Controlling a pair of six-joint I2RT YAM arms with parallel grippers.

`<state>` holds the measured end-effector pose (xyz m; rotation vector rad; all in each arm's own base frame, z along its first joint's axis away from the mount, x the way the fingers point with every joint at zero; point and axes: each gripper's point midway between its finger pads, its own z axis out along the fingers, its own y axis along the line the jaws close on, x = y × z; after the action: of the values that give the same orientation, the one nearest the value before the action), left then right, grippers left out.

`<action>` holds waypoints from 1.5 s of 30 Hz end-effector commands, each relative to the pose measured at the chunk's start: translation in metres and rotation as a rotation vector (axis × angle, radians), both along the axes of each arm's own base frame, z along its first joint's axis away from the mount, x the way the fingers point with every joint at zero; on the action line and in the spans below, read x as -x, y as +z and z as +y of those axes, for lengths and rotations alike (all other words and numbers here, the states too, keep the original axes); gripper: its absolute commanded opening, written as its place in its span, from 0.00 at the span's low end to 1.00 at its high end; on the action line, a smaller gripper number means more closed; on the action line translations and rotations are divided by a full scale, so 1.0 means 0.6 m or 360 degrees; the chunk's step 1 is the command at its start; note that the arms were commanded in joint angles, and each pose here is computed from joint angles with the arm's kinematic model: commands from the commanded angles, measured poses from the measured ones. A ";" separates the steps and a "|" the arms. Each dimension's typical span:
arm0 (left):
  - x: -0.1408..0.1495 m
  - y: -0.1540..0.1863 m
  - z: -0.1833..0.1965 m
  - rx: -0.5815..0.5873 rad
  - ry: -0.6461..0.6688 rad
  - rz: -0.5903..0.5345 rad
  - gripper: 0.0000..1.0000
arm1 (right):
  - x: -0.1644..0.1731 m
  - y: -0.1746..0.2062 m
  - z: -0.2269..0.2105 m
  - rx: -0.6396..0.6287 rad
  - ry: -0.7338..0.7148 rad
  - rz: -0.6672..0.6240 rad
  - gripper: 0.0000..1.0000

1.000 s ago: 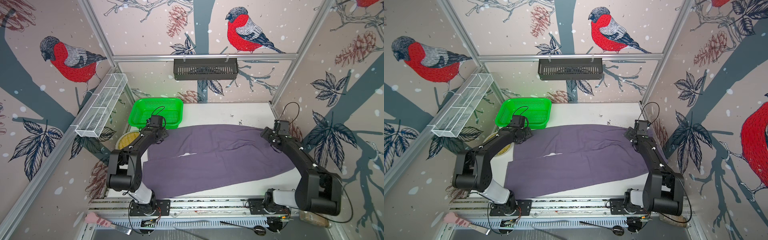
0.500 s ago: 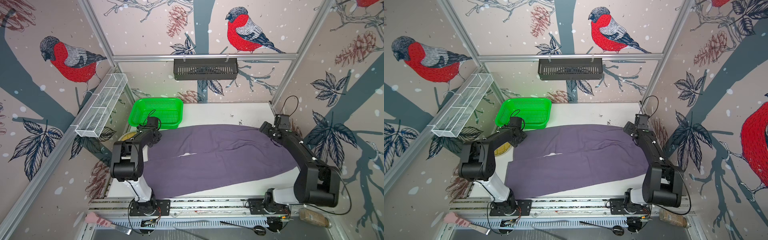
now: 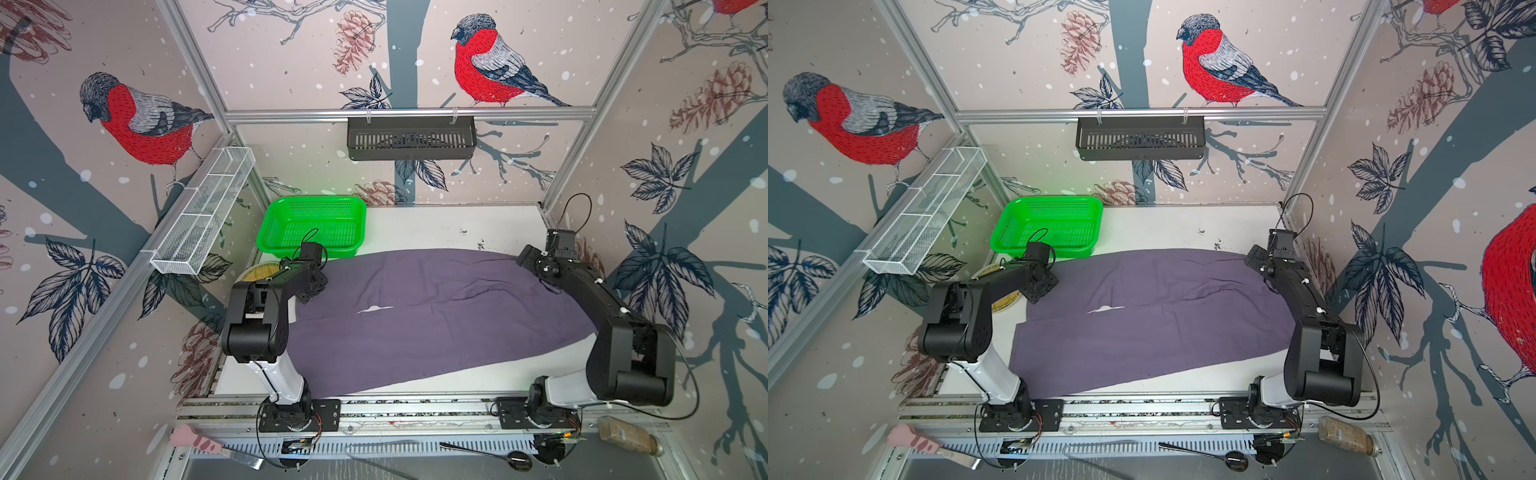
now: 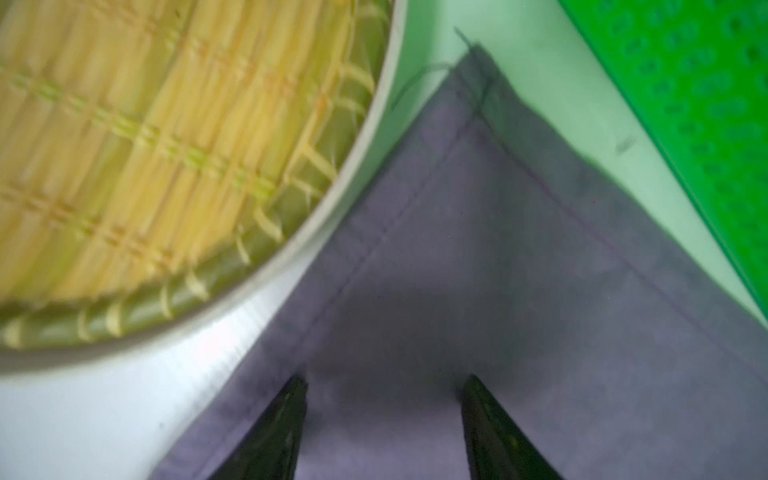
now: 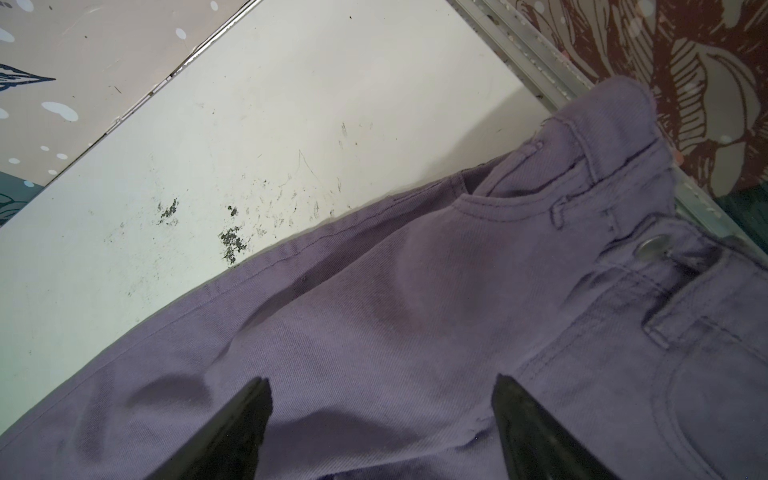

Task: Fold and stack the trousers
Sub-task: Rotate the trousers at the center of the table, then pick up the trousers from the center of the table.

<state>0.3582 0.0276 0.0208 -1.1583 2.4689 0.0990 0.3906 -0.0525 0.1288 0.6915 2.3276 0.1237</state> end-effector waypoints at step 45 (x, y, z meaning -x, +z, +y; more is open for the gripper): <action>-0.085 0.018 0.056 -0.0080 0.0151 0.0031 0.64 | -0.030 0.040 0.008 -0.0075 0.0080 -0.0135 0.87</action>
<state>0.4070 0.0546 0.0337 -1.2943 2.3921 0.1604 0.4024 -0.0476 0.1461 0.6634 2.2908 0.2183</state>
